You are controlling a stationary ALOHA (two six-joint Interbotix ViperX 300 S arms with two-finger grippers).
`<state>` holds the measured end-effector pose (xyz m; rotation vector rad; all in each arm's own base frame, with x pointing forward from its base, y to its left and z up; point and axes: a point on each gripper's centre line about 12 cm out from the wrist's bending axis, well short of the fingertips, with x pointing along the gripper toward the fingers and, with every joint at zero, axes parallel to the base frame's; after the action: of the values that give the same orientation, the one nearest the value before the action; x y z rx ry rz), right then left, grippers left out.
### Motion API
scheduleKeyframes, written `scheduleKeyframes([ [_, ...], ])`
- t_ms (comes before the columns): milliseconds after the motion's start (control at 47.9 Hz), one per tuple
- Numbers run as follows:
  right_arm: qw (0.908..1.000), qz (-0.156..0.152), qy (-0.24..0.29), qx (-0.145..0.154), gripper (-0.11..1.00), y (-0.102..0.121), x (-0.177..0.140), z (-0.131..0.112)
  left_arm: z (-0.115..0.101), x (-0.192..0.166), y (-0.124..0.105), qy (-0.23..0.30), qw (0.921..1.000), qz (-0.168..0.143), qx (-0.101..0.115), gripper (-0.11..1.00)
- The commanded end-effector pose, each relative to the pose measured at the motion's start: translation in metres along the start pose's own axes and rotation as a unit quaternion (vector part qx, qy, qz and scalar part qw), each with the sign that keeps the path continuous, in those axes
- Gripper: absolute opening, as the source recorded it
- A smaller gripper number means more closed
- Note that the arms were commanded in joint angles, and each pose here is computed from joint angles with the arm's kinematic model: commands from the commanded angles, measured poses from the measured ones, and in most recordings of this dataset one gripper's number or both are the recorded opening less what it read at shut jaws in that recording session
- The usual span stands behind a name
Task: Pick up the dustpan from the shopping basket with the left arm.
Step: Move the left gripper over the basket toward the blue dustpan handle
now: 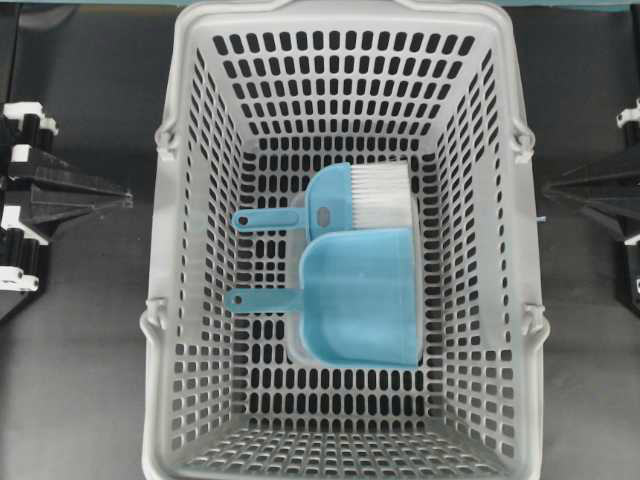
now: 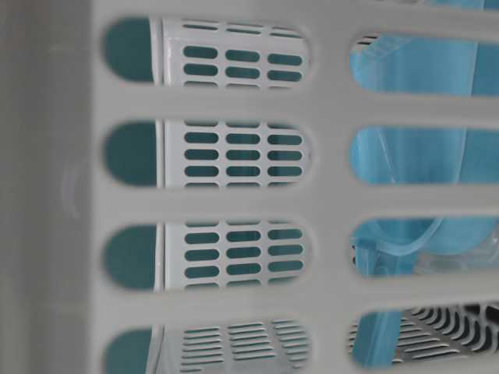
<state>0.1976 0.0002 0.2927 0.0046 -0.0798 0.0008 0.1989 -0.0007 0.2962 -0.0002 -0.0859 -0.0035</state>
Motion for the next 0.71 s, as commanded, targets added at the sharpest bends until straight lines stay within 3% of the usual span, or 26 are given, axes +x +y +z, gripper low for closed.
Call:
scheduleKeyframes([
  [0, 1.0, 0.001, -0.006, 0.004, 0.0, 0.001, 0.002, 0.004, 0.012, 0.008, -0.006, 0.005, 0.9998, -0.017, 0.012, 0.06],
  [63, 1.0, 0.002, -0.005, 0.006, 0.05, 0.001, 0.001, 0.003, 0.017, 0.015, -0.007, 0.031, 0.9993, -0.018, 0.009, 0.02],
  [188, 1.0, 0.005, -0.003, 0.006, 0.0, 0.002, 0.0, 0.003, 0.029, 0.031, -0.01, 0.097, 0.995, -0.023, 0.012, 0.0],
  [397, 0.9999, 0.005, -0.008, 0.007, 0.0, 0.002, -0.003, 0.007, 0.052, 0.069, -0.014, 0.204, 0.9784, -0.026, 0.019, 0.0],
  [501, 0.9999, 0.005, -0.009, 0.007, 0.0, 0.002, -0.003, 0.008, 0.057, 0.091, -0.016, 0.258, 0.9655, -0.027, 0.023, 0.0],
  [689, 0.9999, 0.006, -0.008, 0.007, 0.0, 0.003, -0.005, 0.008, 0.054, 0.127, -0.023, 0.358, 0.9327, -0.031, 0.029, 0.0],
])
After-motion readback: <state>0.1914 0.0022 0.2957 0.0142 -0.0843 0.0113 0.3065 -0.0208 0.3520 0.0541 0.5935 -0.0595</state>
